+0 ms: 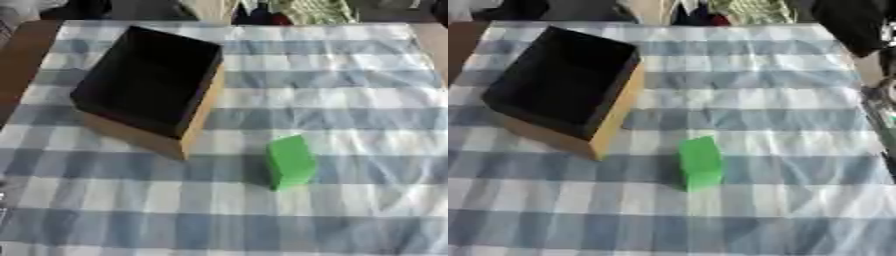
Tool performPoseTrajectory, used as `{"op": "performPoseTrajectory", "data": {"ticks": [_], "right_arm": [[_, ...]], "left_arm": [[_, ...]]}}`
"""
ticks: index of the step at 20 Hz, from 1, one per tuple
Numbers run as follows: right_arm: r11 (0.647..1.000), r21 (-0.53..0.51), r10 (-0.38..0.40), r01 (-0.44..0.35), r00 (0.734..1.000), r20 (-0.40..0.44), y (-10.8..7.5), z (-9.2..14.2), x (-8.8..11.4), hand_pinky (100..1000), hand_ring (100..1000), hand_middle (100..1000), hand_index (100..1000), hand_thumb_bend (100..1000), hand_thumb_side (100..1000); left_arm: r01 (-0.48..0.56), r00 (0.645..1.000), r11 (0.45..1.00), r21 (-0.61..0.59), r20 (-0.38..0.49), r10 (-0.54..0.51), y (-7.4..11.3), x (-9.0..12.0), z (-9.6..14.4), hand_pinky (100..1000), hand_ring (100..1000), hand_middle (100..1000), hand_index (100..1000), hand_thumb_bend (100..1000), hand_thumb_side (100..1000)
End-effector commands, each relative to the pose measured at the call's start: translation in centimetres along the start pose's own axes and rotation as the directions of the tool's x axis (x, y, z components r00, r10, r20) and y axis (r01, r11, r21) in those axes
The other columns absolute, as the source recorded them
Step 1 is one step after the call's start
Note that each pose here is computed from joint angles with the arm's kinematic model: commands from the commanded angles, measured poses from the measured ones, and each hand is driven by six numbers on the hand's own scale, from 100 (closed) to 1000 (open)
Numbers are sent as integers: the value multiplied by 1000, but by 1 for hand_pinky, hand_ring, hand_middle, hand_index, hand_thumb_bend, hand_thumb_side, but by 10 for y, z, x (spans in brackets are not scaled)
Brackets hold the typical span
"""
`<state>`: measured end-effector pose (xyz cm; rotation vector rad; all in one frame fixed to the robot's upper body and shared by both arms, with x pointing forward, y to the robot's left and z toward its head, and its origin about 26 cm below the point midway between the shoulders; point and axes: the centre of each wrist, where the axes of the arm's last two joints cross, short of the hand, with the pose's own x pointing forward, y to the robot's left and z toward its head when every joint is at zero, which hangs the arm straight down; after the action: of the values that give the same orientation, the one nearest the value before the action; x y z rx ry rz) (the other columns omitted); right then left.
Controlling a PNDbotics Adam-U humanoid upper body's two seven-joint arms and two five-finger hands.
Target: Pick up objects on the table and place them in the box.
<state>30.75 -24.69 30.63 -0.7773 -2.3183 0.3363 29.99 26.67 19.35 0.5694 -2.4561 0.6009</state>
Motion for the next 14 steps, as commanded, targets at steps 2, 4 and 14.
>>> {"op": "performPoseTrajectory", "data": {"ticks": [2,4,14], "right_arm": [[977,123,166,-173,984,61,-14,-17,24,879,803,740,814,100,173],[940,212,256,-267,963,80,-17,-26,37,883,820,758,822,100,117],[578,629,481,-520,840,251,-21,-48,87,914,889,837,869,100,100]], "left_arm": [[9,999,1000,-10,32,-9,2,4,-6,597,735,582,711,351,361],[12,999,1000,-14,31,-12,3,4,-5,597,735,582,710,351,361],[18,999,999,-27,30,-18,4,4,-5,596,735,582,710,350,360]]}}
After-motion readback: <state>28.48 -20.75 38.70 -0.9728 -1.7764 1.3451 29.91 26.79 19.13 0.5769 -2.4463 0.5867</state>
